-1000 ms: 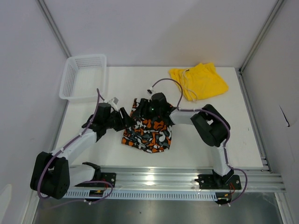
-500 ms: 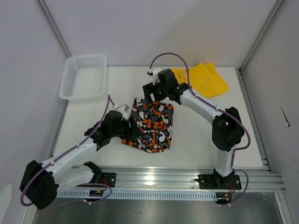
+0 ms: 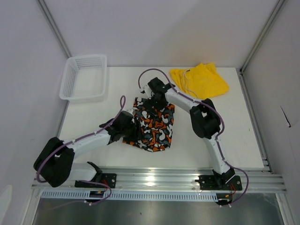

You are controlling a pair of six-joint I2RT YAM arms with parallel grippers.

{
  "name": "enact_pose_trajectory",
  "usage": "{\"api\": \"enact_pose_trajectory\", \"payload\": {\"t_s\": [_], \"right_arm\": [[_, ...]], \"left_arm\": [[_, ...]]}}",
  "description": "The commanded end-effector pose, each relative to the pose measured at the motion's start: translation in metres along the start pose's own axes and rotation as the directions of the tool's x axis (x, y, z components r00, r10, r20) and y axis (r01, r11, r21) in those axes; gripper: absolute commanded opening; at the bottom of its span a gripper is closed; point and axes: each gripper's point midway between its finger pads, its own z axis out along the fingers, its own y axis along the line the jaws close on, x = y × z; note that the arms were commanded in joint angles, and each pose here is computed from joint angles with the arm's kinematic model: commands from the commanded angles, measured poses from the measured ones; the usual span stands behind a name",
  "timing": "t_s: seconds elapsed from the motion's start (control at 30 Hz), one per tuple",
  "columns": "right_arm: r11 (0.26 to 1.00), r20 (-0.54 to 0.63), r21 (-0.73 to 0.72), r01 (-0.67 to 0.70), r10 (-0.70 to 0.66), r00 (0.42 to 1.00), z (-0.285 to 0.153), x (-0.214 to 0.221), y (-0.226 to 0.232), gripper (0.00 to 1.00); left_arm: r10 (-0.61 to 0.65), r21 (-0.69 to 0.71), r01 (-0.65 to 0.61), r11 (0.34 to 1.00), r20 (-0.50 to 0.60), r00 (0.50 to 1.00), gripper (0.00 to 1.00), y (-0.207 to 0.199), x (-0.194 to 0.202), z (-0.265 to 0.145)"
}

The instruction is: Fold and stack the shorts

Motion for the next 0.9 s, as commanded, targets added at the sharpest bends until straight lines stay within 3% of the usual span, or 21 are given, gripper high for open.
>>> {"api": "enact_pose_trajectory", "payload": {"t_s": [0.0,0.07,0.23,0.33,0.4,0.5,0.6,0.73,0.87], "right_arm": [[0.995,-0.071,0.097,0.026,-0.02,0.997,-0.001,0.004,-0.028,0.88],[0.997,-0.09,0.073,-0.022,0.028,0.996,0.001,0.012,-0.026,0.77],[0.974,-0.152,0.055,-0.219,0.225,0.962,-0.005,0.048,-0.017,0.77],[0.947,-0.215,0.07,-0.315,0.323,0.922,-0.022,0.075,0.018,0.76],[0.919,-0.184,0.07,-0.389,0.395,0.9,-0.028,0.075,0.053,0.77],[0.892,-0.148,-0.058,-0.449,0.437,0.887,-0.04,0.074,0.126,0.77],[0.886,-0.092,-0.067,-0.458,0.452,0.887,-0.046,0.066,0.177,0.99],[0.867,0.028,0.01,-0.498,0.497,0.867,-0.048,0.044,0.165,0.99],[0.823,0.123,-0.021,-0.568,0.566,0.815,-0.064,0.029,0.141,0.99]], "left_arm": [[0.027,-0.021,-0.027,0.999,0.016,1.0,0.62,0.001,-0.012,0.01],[0.011,-0.039,-0.011,0.999,0.001,1.0,0.62,0.013,-0.013,0.018],[-0.01,-0.081,0.011,0.997,0.008,1.0,0.62,0.034,-0.034,0.027],[-0.002,-0.117,0.003,0.993,0.012,1.0,0.62,0.038,-0.051,0.036],[0.013,-0.138,-0.011,0.99,0.008,1.0,0.62,0.036,-0.066,0.042],[0.029,-0.162,-0.025,0.987,0.023,0.999,0.63,0.036,-0.086,0.046],[0.026,-0.187,-0.013,0.982,0.065,0.998,0.63,0.039,-0.11,0.037],[0.035,-0.165,-0.012,0.986,0.139,0.99,0.64,0.025,-0.149,0.008],[0.02,-0.165,0.009,0.986,0.173,0.985,0.71,0.025,-0.145,-0.014]]}}
